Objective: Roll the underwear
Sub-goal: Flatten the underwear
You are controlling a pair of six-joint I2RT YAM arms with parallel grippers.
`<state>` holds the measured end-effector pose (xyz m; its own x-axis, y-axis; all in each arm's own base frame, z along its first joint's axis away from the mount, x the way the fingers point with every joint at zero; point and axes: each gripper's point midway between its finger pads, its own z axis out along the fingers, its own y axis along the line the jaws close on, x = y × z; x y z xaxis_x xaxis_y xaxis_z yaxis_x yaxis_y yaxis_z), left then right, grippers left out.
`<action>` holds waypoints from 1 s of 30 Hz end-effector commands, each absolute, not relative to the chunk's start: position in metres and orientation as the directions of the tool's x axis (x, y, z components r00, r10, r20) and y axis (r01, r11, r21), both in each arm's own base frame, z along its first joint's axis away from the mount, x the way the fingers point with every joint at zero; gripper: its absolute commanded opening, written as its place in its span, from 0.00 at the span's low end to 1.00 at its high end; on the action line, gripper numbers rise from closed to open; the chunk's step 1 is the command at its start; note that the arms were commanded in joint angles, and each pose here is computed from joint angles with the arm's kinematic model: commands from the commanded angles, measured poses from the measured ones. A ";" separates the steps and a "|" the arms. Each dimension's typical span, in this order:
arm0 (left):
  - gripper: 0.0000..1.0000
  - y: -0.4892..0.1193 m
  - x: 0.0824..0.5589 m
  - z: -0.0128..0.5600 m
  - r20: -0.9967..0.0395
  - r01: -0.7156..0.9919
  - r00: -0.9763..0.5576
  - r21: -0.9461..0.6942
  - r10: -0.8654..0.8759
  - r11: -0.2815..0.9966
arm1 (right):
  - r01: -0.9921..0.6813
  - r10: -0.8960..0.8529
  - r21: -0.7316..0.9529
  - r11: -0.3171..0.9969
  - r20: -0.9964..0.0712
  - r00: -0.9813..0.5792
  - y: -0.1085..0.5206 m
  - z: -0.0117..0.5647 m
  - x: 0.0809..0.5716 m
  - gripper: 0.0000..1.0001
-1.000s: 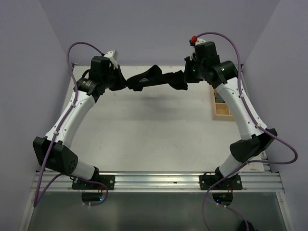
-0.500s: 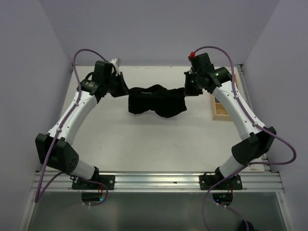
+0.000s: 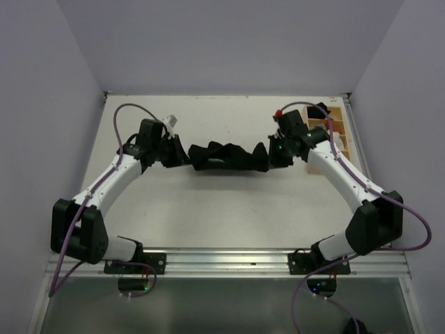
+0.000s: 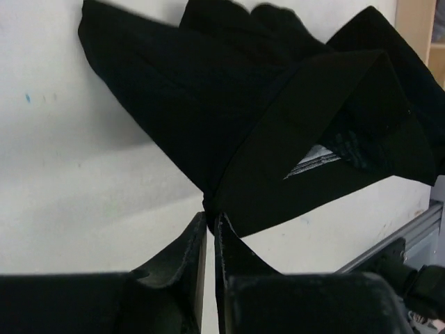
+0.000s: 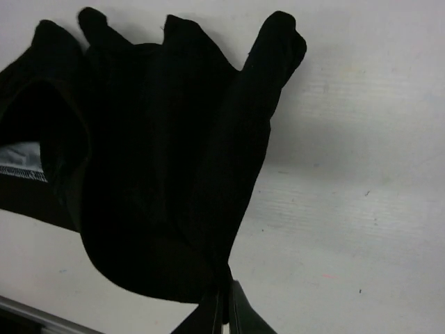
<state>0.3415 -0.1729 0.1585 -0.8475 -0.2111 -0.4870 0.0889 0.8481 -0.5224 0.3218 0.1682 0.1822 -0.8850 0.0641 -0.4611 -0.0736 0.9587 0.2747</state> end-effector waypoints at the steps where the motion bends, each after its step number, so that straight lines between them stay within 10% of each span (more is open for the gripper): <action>1: 0.19 -0.172 0.301 0.143 -0.477 0.089 -0.837 -0.600 -0.267 0.795 | -0.038 0.120 0.389 0.921 -0.375 -0.919 0.173 0.139 0.276 0.00; 13: 0.53 -0.187 0.275 0.107 -0.502 0.214 -0.856 -0.562 -0.124 0.799 | 0.024 0.159 0.458 0.889 -0.259 -0.953 0.171 0.066 0.225 0.00; 30: 0.63 -0.266 0.310 0.086 -0.645 0.464 -0.735 -0.256 0.208 0.848 | 0.047 0.165 0.429 0.902 -0.243 -0.956 0.158 0.055 0.205 0.00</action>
